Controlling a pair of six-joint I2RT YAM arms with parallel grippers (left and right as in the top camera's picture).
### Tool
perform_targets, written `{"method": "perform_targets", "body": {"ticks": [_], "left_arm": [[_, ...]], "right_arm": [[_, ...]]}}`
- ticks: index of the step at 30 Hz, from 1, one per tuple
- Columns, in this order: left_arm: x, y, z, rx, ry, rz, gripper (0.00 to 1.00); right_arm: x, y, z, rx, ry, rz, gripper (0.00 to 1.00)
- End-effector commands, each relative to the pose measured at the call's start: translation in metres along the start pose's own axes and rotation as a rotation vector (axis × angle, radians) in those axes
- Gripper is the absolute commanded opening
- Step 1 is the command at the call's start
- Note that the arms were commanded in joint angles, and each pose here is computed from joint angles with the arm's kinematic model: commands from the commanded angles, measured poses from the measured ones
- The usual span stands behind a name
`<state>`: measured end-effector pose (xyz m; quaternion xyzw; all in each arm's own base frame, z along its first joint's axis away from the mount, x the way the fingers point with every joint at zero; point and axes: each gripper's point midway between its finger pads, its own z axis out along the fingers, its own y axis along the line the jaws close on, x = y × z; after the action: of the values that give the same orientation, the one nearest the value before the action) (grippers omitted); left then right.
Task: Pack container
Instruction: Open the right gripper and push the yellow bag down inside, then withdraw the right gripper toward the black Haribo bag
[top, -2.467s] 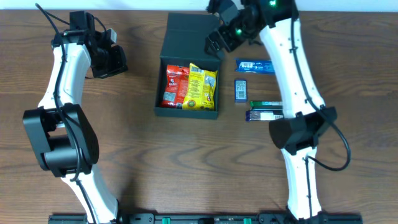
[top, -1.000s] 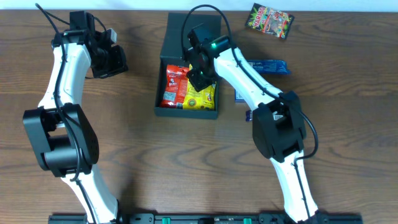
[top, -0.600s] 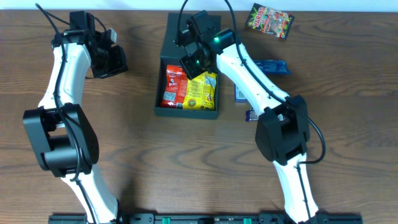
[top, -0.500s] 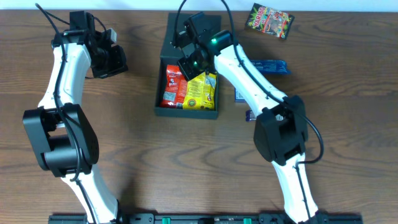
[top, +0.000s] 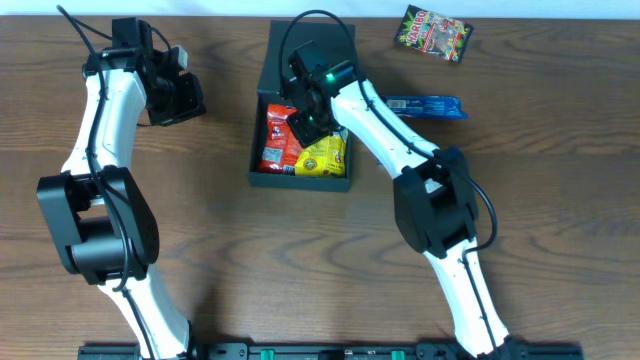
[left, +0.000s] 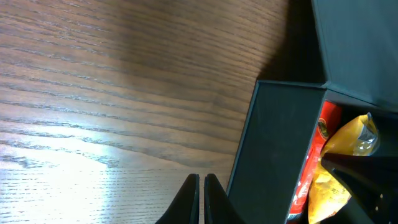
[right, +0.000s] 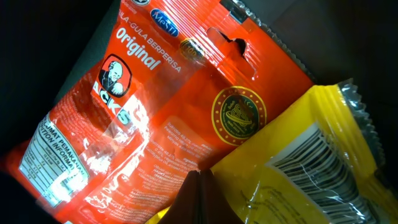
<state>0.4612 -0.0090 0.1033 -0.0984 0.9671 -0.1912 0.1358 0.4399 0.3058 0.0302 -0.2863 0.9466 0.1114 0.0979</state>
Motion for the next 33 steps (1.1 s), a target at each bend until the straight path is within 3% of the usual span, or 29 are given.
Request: {"method": "perform_targets", "body": {"ticks": [1, 18, 23, 27, 28, 29, 32, 33], "left_arm": [[-0.006, 0.0, -0.001, 0.001, -0.01, 0.023, 0.06], [-0.005, 0.0, -0.001, 0.001, -0.008, 0.022, 0.06], [-0.005, 0.0, -0.001, 0.001, -0.008, 0.022, 0.06], [-0.005, 0.0, -0.001, 0.001, -0.008, 0.022, 0.06], [-0.005, 0.0, -0.001, 0.001, -0.008, 0.022, 0.06], [-0.005, 0.0, -0.001, 0.001, -0.008, 0.022, 0.06], [-0.005, 0.0, -0.001, 0.001, -0.007, 0.022, 0.06], [-0.005, 0.0, -0.001, 0.001, -0.008, 0.022, 0.06]], "right_arm": [[0.011, 0.001, 0.022, 0.019, 0.054, 0.003, 0.01], [0.002, 0.029, 0.02, -0.113, 0.018, -0.012, 0.01], [-0.027, 0.026, -0.029, -0.108, -0.102, -0.009, 0.01], [-0.067, 0.013, -0.109, -0.086, -0.31, -0.014, 0.01], [-0.078, 0.005, -0.138, -0.075, -0.388, -0.012, 0.05], [-0.085, -0.002, -0.16, -0.065, -0.446, -0.008, 0.18], [-0.092, -0.023, -0.214, -0.032, -0.564, 0.01, 0.71], [-0.092, -0.032, -0.228, -0.015, -0.588, 0.021, 0.93]]}}
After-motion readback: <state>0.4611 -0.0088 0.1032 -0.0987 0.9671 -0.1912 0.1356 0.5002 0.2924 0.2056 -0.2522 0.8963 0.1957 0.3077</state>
